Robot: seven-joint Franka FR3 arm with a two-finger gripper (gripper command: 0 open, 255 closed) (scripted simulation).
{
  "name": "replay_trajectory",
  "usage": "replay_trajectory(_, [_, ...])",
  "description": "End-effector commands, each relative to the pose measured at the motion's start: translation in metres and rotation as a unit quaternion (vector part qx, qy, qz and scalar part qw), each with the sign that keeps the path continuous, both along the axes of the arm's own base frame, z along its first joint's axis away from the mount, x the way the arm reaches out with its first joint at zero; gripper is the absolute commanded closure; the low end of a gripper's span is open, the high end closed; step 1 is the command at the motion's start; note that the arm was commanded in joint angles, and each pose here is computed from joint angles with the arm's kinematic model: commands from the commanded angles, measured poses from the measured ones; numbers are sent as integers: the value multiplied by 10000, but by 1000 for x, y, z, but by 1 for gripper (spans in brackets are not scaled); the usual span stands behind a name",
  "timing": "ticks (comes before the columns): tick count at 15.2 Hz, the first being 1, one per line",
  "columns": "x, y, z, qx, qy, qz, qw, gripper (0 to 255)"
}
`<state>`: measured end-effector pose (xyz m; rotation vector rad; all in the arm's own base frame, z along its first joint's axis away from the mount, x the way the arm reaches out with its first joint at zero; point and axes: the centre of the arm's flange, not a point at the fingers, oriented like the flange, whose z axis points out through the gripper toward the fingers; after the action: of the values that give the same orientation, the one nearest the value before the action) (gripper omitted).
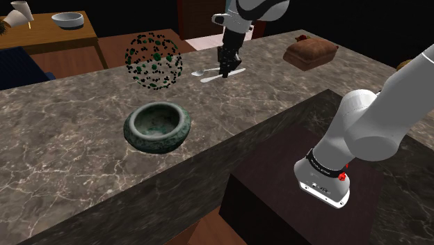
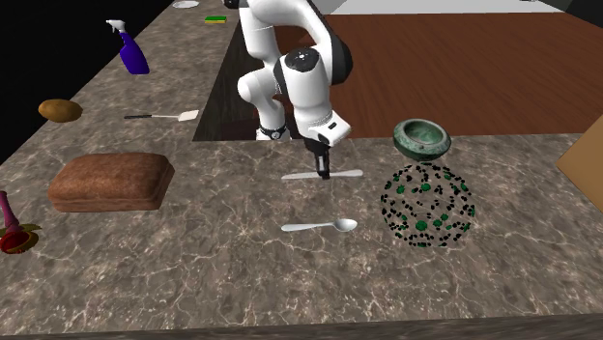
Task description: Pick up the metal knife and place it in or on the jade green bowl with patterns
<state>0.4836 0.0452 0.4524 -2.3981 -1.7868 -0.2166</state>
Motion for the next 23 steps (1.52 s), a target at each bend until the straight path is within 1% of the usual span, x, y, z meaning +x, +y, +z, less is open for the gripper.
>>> replay_trajectory(1, [0,0,10,0,2,0,10000,255])
replay_trajectory(20, [0,0,107,0,2,0,10000,255])
replay_trajectory(23, [-7,39,108,0,2,0,10000,255])
